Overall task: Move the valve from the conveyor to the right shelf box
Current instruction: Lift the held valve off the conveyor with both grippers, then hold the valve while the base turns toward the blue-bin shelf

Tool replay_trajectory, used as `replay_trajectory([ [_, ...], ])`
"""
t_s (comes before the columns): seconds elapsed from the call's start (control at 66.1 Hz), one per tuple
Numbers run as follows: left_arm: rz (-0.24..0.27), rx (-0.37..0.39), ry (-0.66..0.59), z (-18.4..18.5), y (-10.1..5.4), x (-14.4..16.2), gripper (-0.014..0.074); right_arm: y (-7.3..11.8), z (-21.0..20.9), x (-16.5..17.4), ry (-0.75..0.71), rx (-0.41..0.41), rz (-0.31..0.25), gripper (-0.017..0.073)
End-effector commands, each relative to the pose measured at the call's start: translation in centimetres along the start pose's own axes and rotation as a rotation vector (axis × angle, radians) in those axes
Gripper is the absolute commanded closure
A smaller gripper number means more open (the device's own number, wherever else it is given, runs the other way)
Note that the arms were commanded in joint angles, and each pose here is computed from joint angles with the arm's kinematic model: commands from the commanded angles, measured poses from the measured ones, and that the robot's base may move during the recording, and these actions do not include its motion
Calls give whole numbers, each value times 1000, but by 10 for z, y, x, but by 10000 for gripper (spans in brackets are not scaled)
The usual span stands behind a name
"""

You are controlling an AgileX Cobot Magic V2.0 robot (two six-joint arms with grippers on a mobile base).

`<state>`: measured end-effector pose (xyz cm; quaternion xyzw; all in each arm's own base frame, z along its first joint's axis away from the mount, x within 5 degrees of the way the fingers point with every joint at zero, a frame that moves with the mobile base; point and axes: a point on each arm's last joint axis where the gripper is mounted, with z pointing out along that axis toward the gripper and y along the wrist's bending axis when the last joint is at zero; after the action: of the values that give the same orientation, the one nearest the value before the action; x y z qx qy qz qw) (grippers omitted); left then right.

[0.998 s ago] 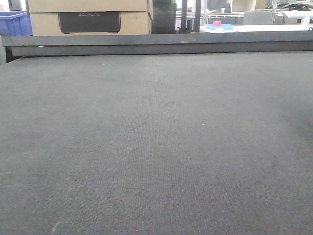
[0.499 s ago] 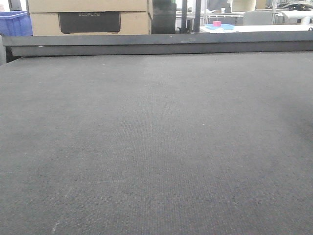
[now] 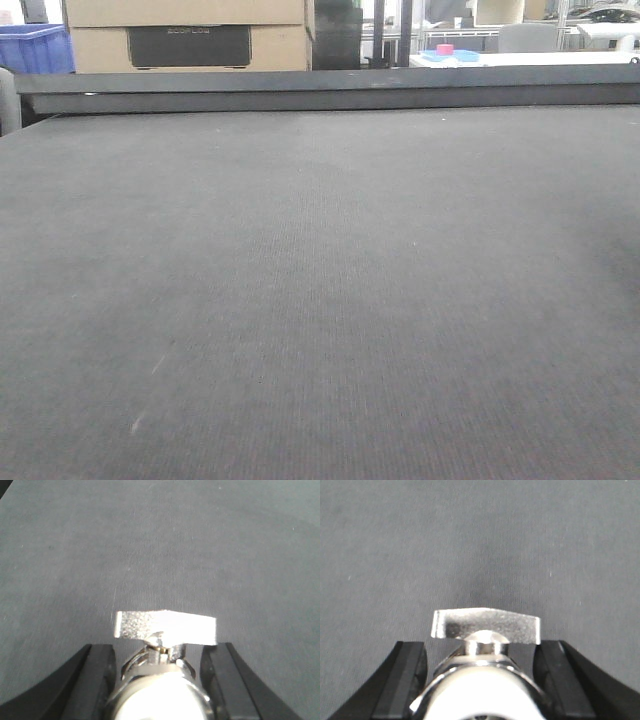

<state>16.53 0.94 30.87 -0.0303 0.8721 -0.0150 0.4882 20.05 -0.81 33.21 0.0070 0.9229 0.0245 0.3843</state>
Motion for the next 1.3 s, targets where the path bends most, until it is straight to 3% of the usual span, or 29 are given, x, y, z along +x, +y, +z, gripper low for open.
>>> replay_trajectory([
  [0.0,-11,-2,-66,-4,0,-6,705,-1,-5,-8,-79,16,-17,721],
  [0.514,-11,-2,-66,-4,0,-6,705,-3,-8,-25,-270,42,-18,721],
  [1.286,-11,-2,-66,-4,0,-6,705,-3,-8,-25,-278,43,-18,721],
])
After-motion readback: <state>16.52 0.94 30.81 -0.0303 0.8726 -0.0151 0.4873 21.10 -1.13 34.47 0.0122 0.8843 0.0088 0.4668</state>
